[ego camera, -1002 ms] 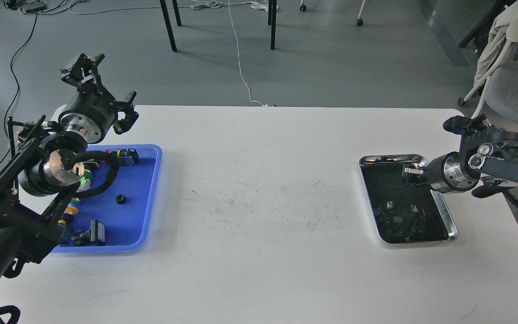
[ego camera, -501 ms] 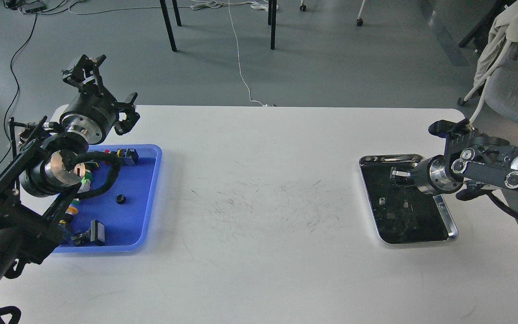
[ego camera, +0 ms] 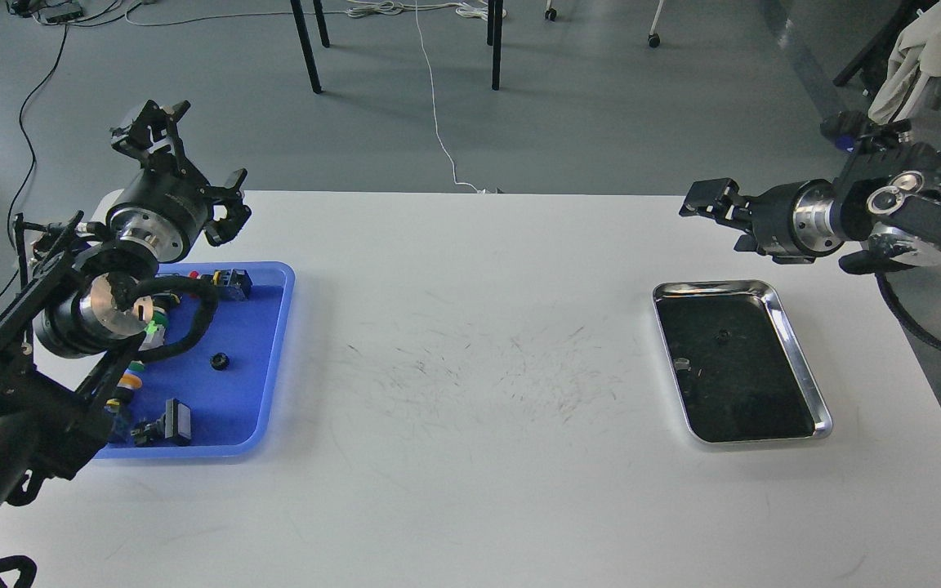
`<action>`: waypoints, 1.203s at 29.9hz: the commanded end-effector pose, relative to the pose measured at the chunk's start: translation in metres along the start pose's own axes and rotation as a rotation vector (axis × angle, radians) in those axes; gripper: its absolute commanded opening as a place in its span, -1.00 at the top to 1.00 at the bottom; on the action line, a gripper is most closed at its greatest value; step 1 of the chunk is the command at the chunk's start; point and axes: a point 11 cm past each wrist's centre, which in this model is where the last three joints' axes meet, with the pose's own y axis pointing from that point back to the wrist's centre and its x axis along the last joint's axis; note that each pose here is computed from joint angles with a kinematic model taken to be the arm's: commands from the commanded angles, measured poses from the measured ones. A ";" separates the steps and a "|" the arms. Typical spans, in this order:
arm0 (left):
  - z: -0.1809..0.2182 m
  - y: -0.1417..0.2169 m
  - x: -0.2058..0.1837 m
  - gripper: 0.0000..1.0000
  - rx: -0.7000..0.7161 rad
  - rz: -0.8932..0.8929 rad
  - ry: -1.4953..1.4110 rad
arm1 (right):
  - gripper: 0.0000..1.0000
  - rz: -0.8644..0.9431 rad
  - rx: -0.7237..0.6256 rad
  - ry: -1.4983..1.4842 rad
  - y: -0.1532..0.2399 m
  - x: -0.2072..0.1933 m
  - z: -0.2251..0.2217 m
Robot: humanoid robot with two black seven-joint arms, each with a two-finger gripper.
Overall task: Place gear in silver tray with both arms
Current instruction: 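Raise the right gripper away from the silver tray, then grasp another small black gear in the blue tray with the left gripper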
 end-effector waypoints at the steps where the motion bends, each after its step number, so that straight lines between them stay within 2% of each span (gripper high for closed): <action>1: 0.005 0.001 0.004 -0.96 0.004 0.005 -0.020 | -0.91 0.034 0.156 -0.163 0.011 0.021 -0.037; 4: 0.016 0.007 0.023 -0.96 -0.002 0.031 -0.066 | -0.91 0.018 0.316 -0.374 0.025 0.034 -0.061; 7: 0.018 0.018 0.043 -0.96 0.017 0.048 -0.120 | -0.91 0.021 0.487 -0.636 0.032 0.044 -0.062; 12: 0.013 0.045 0.074 -0.96 0.074 0.027 -0.206 | -0.92 0.042 0.633 -0.954 0.042 0.055 -0.019; 17: 0.009 0.077 0.103 -0.96 0.163 -0.005 -0.417 | -0.92 -0.021 0.731 -1.209 0.044 0.033 0.044; 21: -0.007 0.091 0.116 -0.96 0.242 -0.026 -0.664 | -0.93 -0.063 0.767 -1.331 0.043 0.003 0.087; 26: -0.032 0.097 0.116 -0.96 0.315 -0.103 -1.001 | -0.93 -0.078 0.708 -1.409 0.030 -0.035 0.115; 36: -0.068 0.106 0.102 -0.93 0.281 -0.342 -1.570 | -0.93 -0.074 0.698 -1.418 0.027 -0.044 0.120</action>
